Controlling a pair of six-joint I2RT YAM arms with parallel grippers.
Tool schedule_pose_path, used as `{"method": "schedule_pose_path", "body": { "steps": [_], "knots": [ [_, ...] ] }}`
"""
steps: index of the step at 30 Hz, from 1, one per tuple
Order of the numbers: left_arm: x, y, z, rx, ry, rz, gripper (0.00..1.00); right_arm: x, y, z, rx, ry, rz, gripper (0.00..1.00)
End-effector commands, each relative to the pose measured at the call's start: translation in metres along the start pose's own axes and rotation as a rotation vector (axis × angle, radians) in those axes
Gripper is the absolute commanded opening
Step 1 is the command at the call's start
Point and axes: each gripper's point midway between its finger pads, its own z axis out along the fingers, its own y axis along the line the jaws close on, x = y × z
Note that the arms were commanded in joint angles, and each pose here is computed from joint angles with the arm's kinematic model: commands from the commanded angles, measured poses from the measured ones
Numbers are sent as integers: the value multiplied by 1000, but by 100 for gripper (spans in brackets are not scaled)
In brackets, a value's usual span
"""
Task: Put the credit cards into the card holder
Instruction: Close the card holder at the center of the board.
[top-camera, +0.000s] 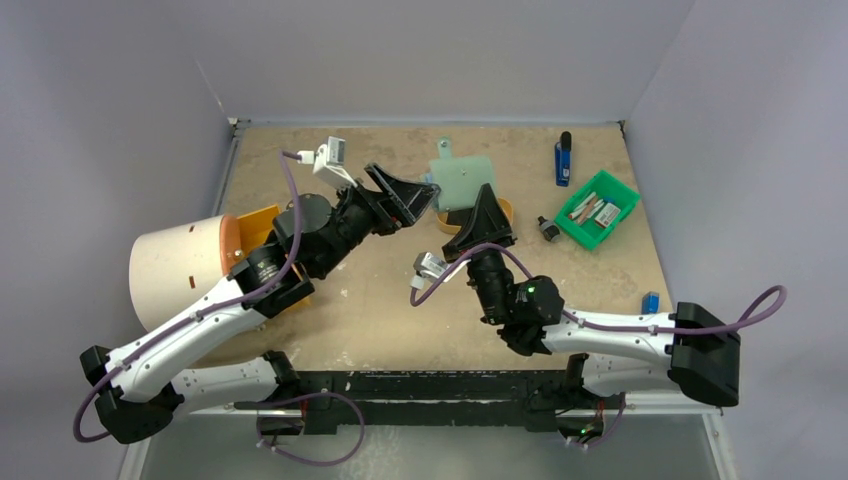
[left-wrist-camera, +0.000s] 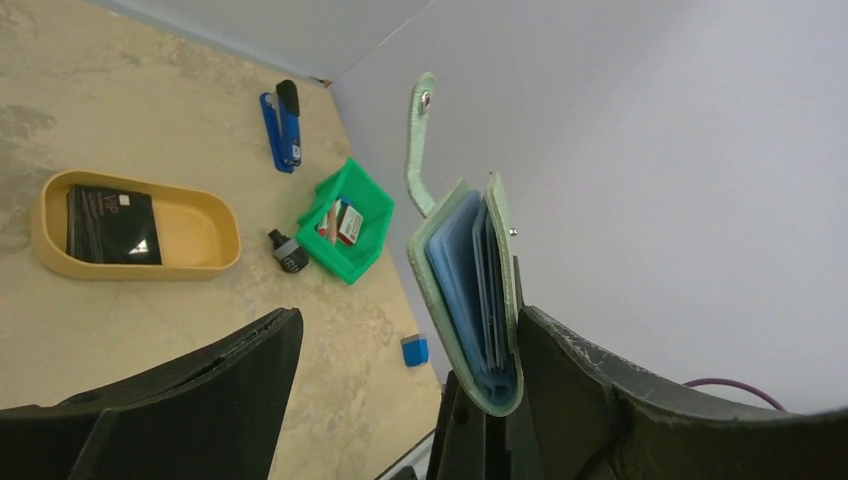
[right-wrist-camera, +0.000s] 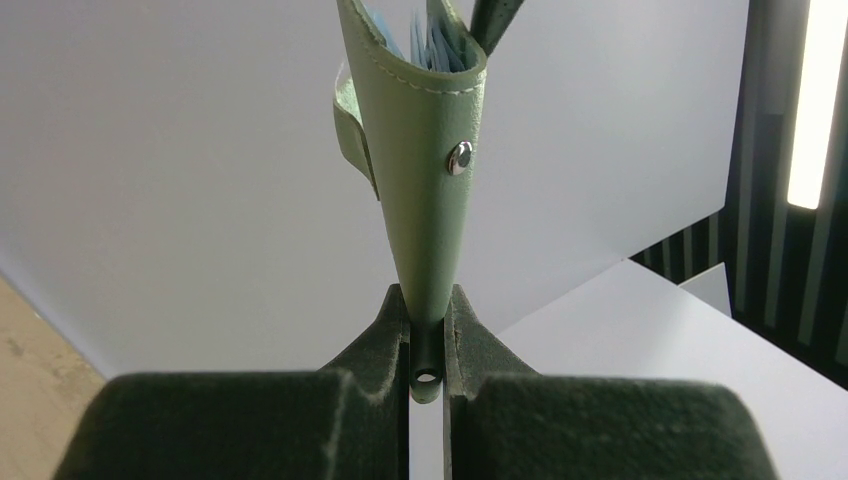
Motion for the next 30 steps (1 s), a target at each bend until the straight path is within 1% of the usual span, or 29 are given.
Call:
{"method": "schedule_pose_path", "body": {
  "steps": [1, 7, 11, 15, 18, 20, 22, 24, 25, 27, 30],
  "knots": [
    [-22, -14, -8, 11, -52, -48, 79, 3, -35, 5, 109, 19, 77, 0],
    [-20, -30, 3, 56, -31, -68, 79, 1, -33, 5, 107, 20, 73, 0],
    [-17, -38, 10, 82, -13, -82, 76, 2, -34, 6, 107, 23, 74, 0],
    [-7, -40, 17, 92, 26, -87, 70, 2, -34, 6, 110, 29, 76, 0],
    [-2, -37, 19, 82, 36, -91, 67, 2, -34, 6, 108, 30, 76, 0],
    [-2, -35, 19, 82, 34, -93, 63, 2, -33, 6, 105, 29, 75, 0],
    [-2, -35, 19, 82, 31, -93, 57, 2, -32, 6, 103, 30, 75, 0],
    [-1, -35, 20, 83, 30, -93, 48, 1, -31, 6, 100, 31, 75, 0],
    [-1, -35, 20, 84, 31, -91, 42, 2, -30, 5, 97, 33, 74, 0],
    [-1, -37, 20, 97, 31, -90, 27, 1, -29, 5, 93, 38, 75, 0],
    [-1, -38, 20, 106, 30, -91, 12, -2, -27, 5, 83, 38, 76, 0]
  ]
}}
